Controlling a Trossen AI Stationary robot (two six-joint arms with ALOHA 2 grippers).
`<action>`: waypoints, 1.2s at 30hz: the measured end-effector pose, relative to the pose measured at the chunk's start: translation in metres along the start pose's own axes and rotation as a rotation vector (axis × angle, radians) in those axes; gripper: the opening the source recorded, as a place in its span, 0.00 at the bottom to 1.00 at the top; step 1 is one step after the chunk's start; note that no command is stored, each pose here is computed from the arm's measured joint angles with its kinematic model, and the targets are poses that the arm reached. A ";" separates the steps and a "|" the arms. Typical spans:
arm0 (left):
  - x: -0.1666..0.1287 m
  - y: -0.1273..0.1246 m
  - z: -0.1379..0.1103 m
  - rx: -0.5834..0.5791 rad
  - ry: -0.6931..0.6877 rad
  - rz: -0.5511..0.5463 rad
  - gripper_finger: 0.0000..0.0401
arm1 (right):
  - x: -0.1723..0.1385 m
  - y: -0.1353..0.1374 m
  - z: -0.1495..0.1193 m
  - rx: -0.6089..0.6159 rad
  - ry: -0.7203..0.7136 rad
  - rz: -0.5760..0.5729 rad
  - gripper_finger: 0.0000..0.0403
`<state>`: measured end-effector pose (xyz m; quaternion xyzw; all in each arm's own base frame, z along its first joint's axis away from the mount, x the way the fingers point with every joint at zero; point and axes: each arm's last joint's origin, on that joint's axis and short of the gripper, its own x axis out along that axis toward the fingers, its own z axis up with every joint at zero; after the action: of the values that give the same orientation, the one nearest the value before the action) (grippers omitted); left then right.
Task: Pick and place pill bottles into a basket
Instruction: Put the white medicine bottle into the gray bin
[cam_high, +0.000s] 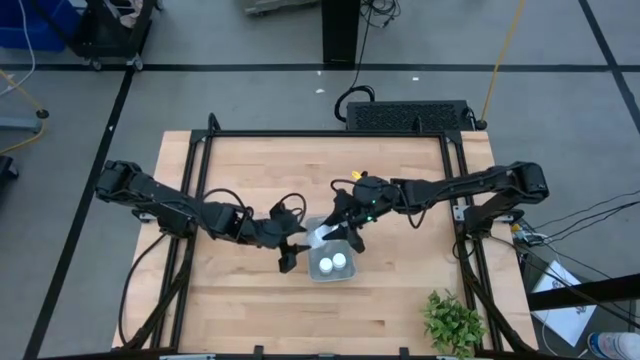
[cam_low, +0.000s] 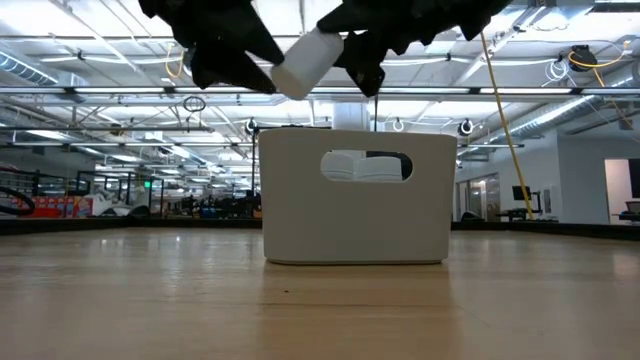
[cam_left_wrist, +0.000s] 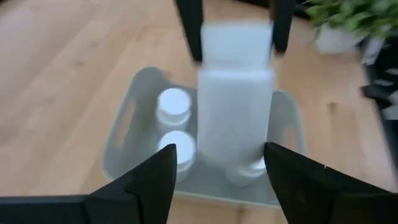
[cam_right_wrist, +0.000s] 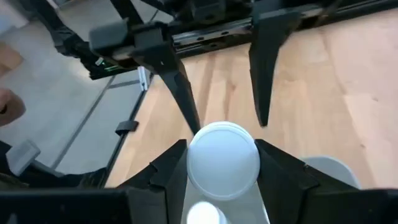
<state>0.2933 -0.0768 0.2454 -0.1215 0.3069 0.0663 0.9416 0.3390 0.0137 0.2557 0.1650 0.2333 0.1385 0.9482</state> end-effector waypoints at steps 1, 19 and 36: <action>0.000 0.001 -0.001 0.004 0.004 0.017 0.63 | -0.003 0.000 0.001 0.001 0.001 -0.004 0.37; -0.051 -0.004 -0.017 0.192 -0.182 0.083 0.67 | -0.036 -0.010 0.022 -0.029 0.122 -0.302 0.37; -0.090 0.035 -0.059 0.149 -0.580 -0.134 0.65 | 0.011 -0.032 0.023 -0.069 0.369 -0.397 0.37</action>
<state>0.1814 -0.0640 0.2461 -0.0482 0.0204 0.0134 0.9985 0.3659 -0.0169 0.2586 0.0558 0.4252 -0.0144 0.9033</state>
